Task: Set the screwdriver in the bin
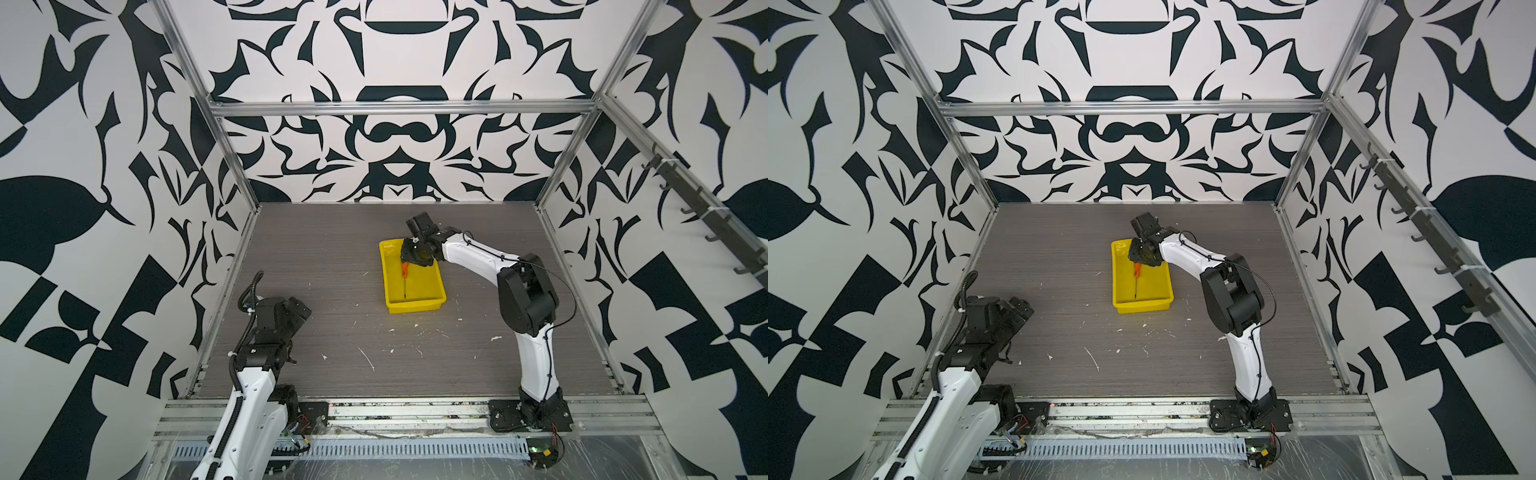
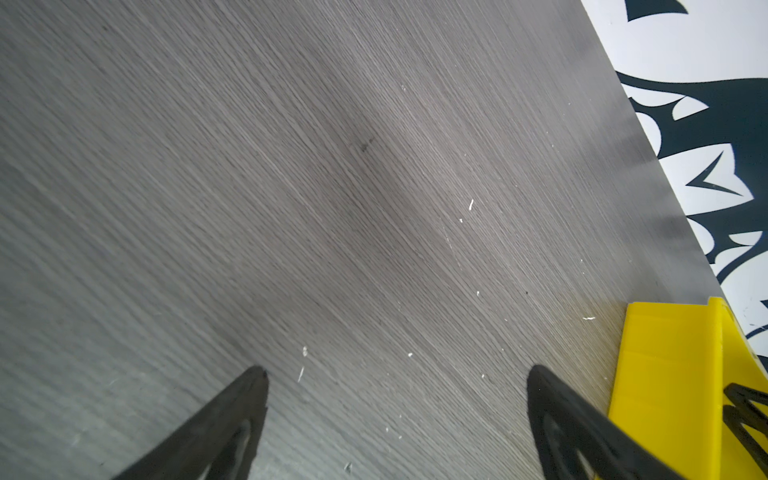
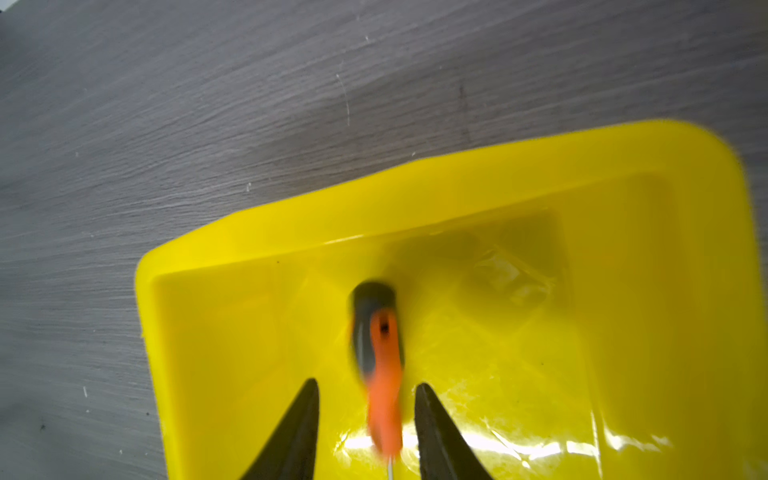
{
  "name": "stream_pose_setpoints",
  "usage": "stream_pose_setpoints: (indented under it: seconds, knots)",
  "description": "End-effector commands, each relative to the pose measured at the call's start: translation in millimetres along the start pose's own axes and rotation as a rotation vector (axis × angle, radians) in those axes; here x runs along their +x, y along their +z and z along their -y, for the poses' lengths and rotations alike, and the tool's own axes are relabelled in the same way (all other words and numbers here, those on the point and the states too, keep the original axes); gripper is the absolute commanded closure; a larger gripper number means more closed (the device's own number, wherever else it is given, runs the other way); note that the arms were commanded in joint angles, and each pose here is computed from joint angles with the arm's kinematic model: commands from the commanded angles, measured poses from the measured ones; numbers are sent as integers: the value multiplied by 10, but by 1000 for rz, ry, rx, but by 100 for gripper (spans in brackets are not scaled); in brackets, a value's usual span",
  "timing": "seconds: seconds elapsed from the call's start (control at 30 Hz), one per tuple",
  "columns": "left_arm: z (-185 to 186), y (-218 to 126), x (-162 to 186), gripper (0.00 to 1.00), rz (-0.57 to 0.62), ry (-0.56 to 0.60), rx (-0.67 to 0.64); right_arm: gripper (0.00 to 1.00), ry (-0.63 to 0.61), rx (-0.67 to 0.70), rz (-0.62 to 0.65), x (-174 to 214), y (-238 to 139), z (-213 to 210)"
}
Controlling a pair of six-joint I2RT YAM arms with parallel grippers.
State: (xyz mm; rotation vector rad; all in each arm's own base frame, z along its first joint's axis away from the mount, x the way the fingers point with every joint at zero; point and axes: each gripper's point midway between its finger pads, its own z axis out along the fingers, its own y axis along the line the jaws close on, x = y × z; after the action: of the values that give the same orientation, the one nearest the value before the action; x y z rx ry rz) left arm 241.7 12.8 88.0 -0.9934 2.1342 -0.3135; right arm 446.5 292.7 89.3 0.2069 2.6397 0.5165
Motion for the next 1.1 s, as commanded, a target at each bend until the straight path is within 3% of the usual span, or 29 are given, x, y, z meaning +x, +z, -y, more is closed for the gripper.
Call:
stream_pose_setpoints:
  seconds: [0.0,0.23,0.43,0.7,0.83,1.07]
  knots:
    - [-52,-19,-1,0,6,-16,-21,56,-20,-47,65,-203,-362,-170]
    - [-101,-34,-2,0,15,-38,-39,57,-46,-67,109,-244,-685,-176]
    - [-97,-28,-16,0,25,-45,-36,57,-86,-22,165,0,-1035,185]
    - [-67,14,3,0,7,-41,-29,59,-98,324,422,97,-1761,1185]
    - [-44,46,22,0,-16,-29,-32,59,-121,426,510,206,-1965,1533]
    - [-79,41,49,0,-39,-29,-62,41,-209,648,729,64,-2219,1880]
